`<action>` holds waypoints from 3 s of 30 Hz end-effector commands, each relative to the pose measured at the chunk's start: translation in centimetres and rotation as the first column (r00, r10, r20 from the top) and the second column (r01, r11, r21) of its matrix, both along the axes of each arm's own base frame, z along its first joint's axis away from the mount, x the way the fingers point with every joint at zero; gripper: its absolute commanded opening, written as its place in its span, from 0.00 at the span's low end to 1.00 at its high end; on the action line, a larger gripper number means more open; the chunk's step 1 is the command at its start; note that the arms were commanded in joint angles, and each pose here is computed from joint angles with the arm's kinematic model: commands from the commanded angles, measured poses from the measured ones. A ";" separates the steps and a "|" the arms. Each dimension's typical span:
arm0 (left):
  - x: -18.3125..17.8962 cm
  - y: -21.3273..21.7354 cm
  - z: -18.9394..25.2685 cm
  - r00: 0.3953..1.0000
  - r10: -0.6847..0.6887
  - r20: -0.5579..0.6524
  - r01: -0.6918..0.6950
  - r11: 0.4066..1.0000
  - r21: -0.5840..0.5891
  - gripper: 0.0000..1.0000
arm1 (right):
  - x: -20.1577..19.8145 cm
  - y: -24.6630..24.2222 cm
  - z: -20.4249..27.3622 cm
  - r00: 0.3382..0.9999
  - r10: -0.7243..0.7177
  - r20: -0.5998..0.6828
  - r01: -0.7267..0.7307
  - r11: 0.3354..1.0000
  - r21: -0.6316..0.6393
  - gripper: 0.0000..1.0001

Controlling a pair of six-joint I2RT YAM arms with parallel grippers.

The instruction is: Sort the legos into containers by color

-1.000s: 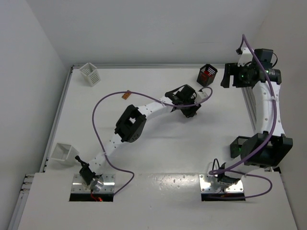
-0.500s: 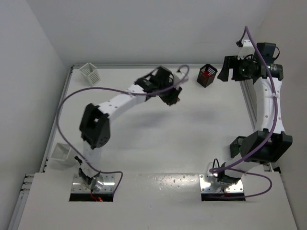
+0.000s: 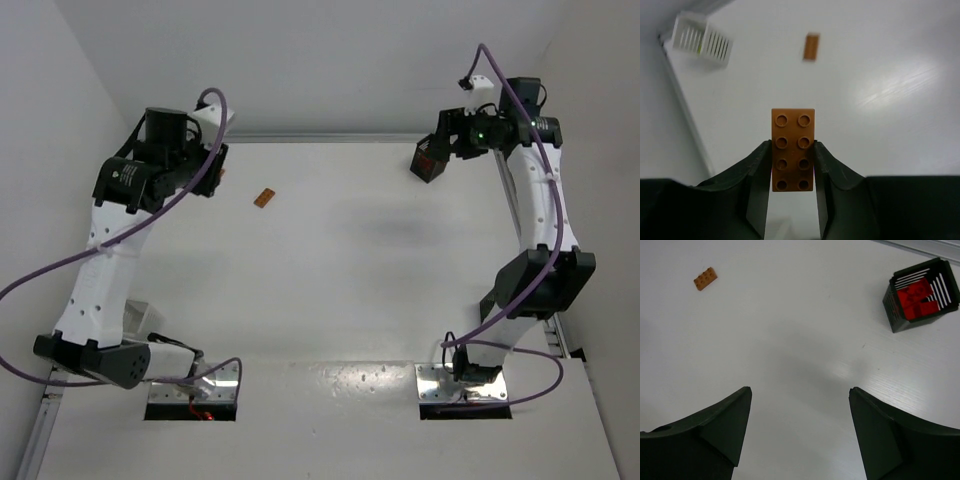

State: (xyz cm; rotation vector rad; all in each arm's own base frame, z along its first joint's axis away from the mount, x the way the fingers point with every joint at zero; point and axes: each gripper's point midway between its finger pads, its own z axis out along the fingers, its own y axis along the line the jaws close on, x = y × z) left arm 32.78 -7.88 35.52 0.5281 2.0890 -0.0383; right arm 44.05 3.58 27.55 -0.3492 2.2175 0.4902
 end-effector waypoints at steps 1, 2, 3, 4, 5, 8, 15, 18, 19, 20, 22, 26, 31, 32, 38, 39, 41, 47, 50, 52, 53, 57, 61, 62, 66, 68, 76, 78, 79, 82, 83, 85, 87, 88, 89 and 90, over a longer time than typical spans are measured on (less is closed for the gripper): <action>-4.2 7.0 -4.4 0.957 0.200 -0.211 -0.151 0.962 0.226 0.20 | 0.5 2.0 2.2 0.994 0.076 0.075 -0.076 0.997 0.002 0.79; -5.2 9.0 -4.1 0.941 0.266 -0.208 -0.207 0.941 0.267 0.19 | 0.5 2.6 2.5 0.993 0.088 0.084 -0.089 0.996 0.001 0.79; -5.8 10.2 -4.3 0.931 0.304 -0.204 -0.237 0.925 0.298 0.19 | 0.7 2.6 2.1 0.993 0.088 0.073 -0.089 0.996 0.002 0.79; -6.6 11.5 -4.2 0.926 0.328 -0.188 -0.252 0.907 0.338 0.19 | 0.6 3.1 2.1 0.991 0.106 0.077 -0.106 0.994 -0.004 0.79; -8.2 13.4 -4.6 0.903 0.392 -0.175 -0.301 0.870 0.391 0.19 | 0.7 3.7 1.6 0.991 0.119 0.067 -0.120 0.993 -0.003 0.79; -11.0 16.5 -7.0 0.857 0.466 -0.218 -0.312 0.808 0.501 0.18 | 1.2 4.1 1.4 0.990 0.125 0.064 -0.125 0.992 -0.008 0.79; -17.2 20.1 -12.3 0.783 0.512 -0.353 -0.227 0.764 0.604 0.12 | 2.0 6.4 0.6 0.981 0.183 0.061 -0.180 0.982 -0.047 0.79; -18.7 21.3 -13.7 0.753 0.517 -0.408 -0.175 0.754 0.634 0.10 | 2.2 7.2 -0.3 0.978 0.202 0.044 -0.200 0.978 -0.058 0.79; -19.0 21.5 -13.9 0.746 0.517 -0.419 -0.162 0.752 0.639 0.10 | 2.3 7.7 -0.5 0.977 0.208 0.041 -0.205 0.977 -0.063 0.79; -19.5 22.0 -14.2 0.734 0.520 -0.438 -0.143 0.748 0.648 0.10 | 2.4 7.6 -0.5 0.976 0.214 0.045 -0.210 0.975 -0.070 0.79; -19.9 22.5 -14.6 0.716 0.522 -0.464 -0.121 0.747 0.653 0.10 | 2.6 8.5 -0.2 0.972 0.226 0.057 -0.221 0.972 -0.080 0.79; -20.9 23.5 -15.4 0.682 0.517 -0.518 -0.076 0.754 0.653 0.10 | 2.7 9.0 -1.4 0.971 0.236 0.029 -0.232 0.968 -0.098 0.79; -22.1 23.3 -18.2 0.636 0.467 -0.614 0.003 0.794 0.608 0.10 | 2.9 9.6 -1.7 0.970 0.242 0.028 -0.236 0.964 -0.125 0.79; -22.1 23.3 -18.2 0.636 0.467 -0.614 0.003 0.794 0.608 0.10 | 2.9 9.6 -1.7 0.970 0.241 0.028 -0.236 0.964 -0.125 0.79; -22.4 22.5 -20.2 0.604 0.421 -0.677 0.043 0.831 0.555 0.14 | 2.8 10.0 -2.2 0.969 0.246 0.019 -0.241 0.959 -0.149 0.79; -22.3 22.4 -20.4 0.601 0.411 -0.685 0.047 0.838 0.544 0.15 | 2.8 10.0 -2.3 0.969 0.246 0.019 -0.241 0.959 -0.149 0.79; -22.1 22.3 -20.9 0.590 0.400 -0.701 0.048 0.850 0.525 0.22 | 2.9 9.8 -2.3 0.969 0.245 0.021 -0.238 0.957 -0.163 0.79; -22.1 22.1 -22.1 0.545 0.373 -0.751 0.071 0.872 0.485 0.39 | 2.6 9.7 -2.0 0.969 0.245 0.021 -0.238 0.957 -0.163 0.79; -21.5 22.1 -21.8 0.559 0.363 -0.745 0.064 0.877 0.476 0.53 | 2.5 9.5 -2.4 0.971 0.238 0.012 -0.232 0.958 -0.170 0.79; -20.9 22.1 -21.8 0.558 0.360 -0.747 0.056 0.882 0.467 0.56 | 2.4 9.5 -2.7 0.971 0.238 0.002 -0.234 0.957 -0.169 0.79; -20.1 22.3 -21.2 0.576 0.358 -0.735 0.046 0.883 0.467 0.58 | 2.4 9.5 -2.7 0.971 0.238 0.002 -0.234 0.957 -0.169 0.79; -17.5 22.3 -19.4 0.627 0.370 -0.686 0.008 0.877 0.480 0.61 | 2.4 9.4 -2.4 0.973 0.232 0.011 -0.226 0.958 -0.176 0.79; -10.8 19.5 -15.3 0.775 0.292 -0.561 -0.036 0.906 0.422 0.61 | 2.4 9.4 -1.8 0.972 0.232 0.029 -0.223 0.959 -0.178 0.79; -9.5 18.5 -14.7 0.796 0.262 -0.545 -0.032 0.918 0.395 0.61 | 2.5 9.2 -1.9 0.974 0.225 0.029 -0.217 0.959 -0.184 0.79; -3.8 11.9 -13.3 0.874 0.064 -0.482 0.018 0.986 0.165 0.60 | 2.6 8.9 -1.9 0.977 0.211 0.028 -0.201 0.959 -0.199 0.79; -1.0 7.7 -13.0 0.902 -0.036 -0.431 0.057 0.998 0.036 0.58 | 2.5 8.7 -1.5 0.978 0.204 0.038 -0.192 0.960 -0.206 0.79; 8.2 -3.7 -17.3 0.931 -0.136 -0.339 0.115 0.990 -0.082 0.58 | 2.3 7.7 -1.4 0.984 0.173 0.045 -0.156 0.956 -0.249 0.79; 10.3 -4.3 -18.0 0.939 -0.109 -0.327 0.087 0.993 -0.082 0.58 | 2.3 7.5 -1.3 0.985 0.165 0.053 -0.147 0.955 -0.256 0.79; 11.3 -4.5 -18.5 0.940 -0.104 -0.324 0.079 0.993 -0.089 0.58 | 2.2 7.3 -1.9 0.985 0.166 0.042 -0.148 0.951 -0.270 0.79; 14.5 -5.6 -20.8 0.935 -0.085 -0.343 0.054 0.994 -0.098 0.58 | 1.8 6.8 -2.0 0.987 0.158 0.040 -0.140 0.947 -0.290 0.79; 15.3 -5.5 -21.5 0.935 -0.071 -0.348 0.044 0.995 -0.085 0.57 | 1.7 6.8 -1.6 0.986 0.158 0.049 -0.138 0.947 -0.290 0.79; 17.2 -6.1 -23.5 0.929 -0.063 -0.365 0.041 0.997 -0.066 0.57 | 1.5 6.6 -2.5 0.988 0.152 0.026 -0.138 0.945 -0.296 0.79; 18.7 -6.4 -24.0 0.935 -0.034 -0.352 0.021 0.999 -0.041 0.57 | 1.2 6.4 -2.4 0.989 0.146 0.028 -0.131 0.944 -0.302 0.79; 19.1 -6.5 -25.7 0.926 -0.032 -0.377 0.020 0.999 -0.035 0.57 | 1.1 6.4 -2.0 0.988 0.152 0.039 -0.133 0.942 -0.308 0.79; 19.5 -6.2 -26.0 0.927 -0.016 -0.376 0.009 1.000 -0.020 0.57 | 1.2 6.2 -2.0 0.989 0.146 0.039 -0.126 0.941 -0.314 0.79; 20.4 -6.2 -25.6 0.935 -0.006 -0.356 0.001 1.000 -0.014 0.57 | 1.1 6.2 -2.3 0.989 0.146 0.030 -0.129 0.941 -0.314 0.79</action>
